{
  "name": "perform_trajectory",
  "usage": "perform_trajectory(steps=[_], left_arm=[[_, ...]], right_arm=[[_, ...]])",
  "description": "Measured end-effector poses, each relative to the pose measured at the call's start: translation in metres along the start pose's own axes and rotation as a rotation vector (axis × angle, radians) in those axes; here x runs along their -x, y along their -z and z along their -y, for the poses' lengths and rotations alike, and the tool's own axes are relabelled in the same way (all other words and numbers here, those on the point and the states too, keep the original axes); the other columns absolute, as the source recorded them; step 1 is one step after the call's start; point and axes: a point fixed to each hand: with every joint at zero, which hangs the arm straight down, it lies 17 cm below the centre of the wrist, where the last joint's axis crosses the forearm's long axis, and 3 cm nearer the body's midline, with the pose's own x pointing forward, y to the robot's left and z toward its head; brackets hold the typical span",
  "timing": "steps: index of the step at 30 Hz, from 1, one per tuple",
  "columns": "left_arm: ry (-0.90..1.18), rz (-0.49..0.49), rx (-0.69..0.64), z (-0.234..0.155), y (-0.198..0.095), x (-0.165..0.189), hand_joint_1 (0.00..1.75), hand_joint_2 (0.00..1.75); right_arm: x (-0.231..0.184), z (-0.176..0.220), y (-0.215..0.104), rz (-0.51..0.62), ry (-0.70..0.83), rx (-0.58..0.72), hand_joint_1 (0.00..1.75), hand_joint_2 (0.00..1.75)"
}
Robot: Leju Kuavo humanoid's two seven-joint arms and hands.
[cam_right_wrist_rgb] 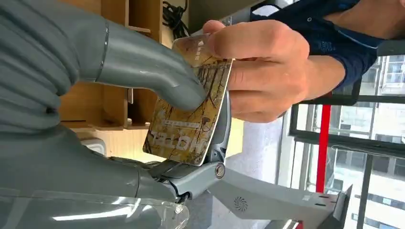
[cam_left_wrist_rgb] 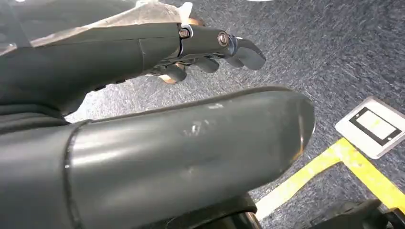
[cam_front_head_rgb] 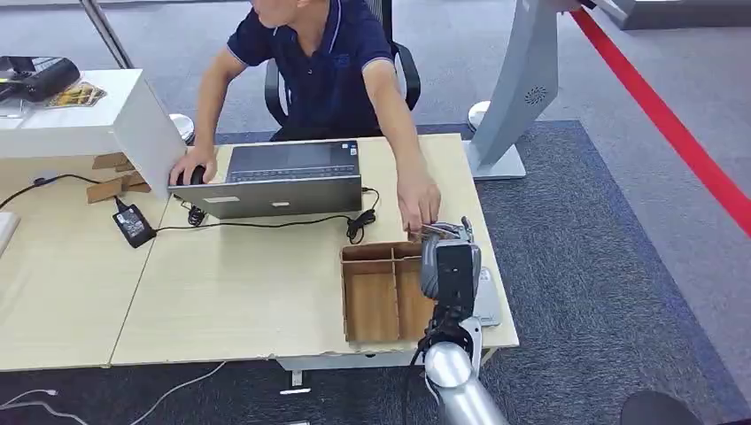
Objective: Pass the card to the sensor for recognition and then transmit it.
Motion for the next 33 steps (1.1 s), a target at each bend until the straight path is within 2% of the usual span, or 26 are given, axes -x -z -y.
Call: perform_trajectory(steps=[1,2,3,33], left_arm=[[0.0,0.0,0.0,0.0,0.0,0.0,0.0,0.0],[0.002,0.001,0.0,0.0,0.0,0.0,0.0,0.0],[0.003,0.002,0.0,0.0,0.0,0.0,0.0,0.0],[0.007,0.004,0.001,0.001,0.0,0.0,0.0,0.0]], right_arm=[[0.0,0.0,0.0,0.0,0.0,0.0,1.75,1.75],[0.0,0.0,0.0,0.0,0.0,0.0,0.44,1.75],[0.0,0.0,0.0,0.0,0.0,0.0,0.0,1.75],[0.014,0.002,-0.002,-0.045,-0.027,-0.026,0.0,1.75]])
